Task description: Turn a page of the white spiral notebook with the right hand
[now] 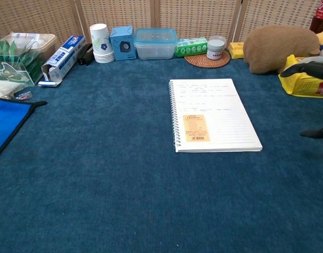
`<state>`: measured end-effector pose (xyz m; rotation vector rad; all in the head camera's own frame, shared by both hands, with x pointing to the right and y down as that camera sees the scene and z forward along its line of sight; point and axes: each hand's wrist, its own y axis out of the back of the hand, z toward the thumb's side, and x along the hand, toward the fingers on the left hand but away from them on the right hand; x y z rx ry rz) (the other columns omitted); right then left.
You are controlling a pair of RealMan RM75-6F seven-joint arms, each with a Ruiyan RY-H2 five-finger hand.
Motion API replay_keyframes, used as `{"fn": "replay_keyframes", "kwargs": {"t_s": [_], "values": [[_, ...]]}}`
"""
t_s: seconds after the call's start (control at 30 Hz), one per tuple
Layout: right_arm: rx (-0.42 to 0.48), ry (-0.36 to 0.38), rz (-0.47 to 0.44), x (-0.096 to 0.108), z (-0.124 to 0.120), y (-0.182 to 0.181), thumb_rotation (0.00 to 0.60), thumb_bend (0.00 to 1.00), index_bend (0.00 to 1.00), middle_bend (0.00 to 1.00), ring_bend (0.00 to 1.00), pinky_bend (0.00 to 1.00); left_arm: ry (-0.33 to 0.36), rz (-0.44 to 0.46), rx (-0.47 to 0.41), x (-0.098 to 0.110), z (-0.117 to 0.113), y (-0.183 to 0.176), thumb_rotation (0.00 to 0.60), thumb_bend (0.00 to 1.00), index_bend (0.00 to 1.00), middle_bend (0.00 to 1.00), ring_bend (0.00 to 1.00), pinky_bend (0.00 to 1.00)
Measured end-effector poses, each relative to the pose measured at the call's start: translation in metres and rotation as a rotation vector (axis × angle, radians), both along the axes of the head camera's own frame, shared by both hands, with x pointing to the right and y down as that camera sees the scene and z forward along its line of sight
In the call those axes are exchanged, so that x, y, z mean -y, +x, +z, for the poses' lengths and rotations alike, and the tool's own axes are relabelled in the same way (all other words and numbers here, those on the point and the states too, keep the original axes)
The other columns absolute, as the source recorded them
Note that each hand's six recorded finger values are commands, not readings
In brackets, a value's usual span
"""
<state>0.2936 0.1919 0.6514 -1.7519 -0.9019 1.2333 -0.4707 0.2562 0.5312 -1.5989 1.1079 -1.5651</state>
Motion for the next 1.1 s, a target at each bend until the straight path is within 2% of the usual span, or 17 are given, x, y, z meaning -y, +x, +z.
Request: {"fn": "replay_keyframes", "kwargs": {"t_s": [0.33, 0.63, 1.1], "values": [[-0.039, -0.031, -0.046, 0.000, 0.036, -0.019, 0.600, 0.06, 0.16, 0.16, 0.04, 0.12, -0.015, -0.014, 0.003, -0.001, 0.005, -0.003, 0.600, 0.30, 0.14, 0.03, 0.00, 0.00], [-0.075, -0.048, -0.050, 0.000, 0.060, -0.019, 0.600, 0.06, 0.15, 0.16, 0.04, 0.12, -0.024, -0.018, -0.001, -0.002, 0.009, -0.004, 0.600, 0.30, 0.14, 0.03, 0.00, 0.00], [-0.069, -0.057, -0.063, 0.006, 0.071, -0.030, 0.600, 0.06, 0.15, 0.16, 0.04, 0.12, -0.030, -0.032, -0.005, -0.005, 0.012, -0.009, 0.600, 0.31, 0.14, 0.03, 0.00, 0.00]]}}
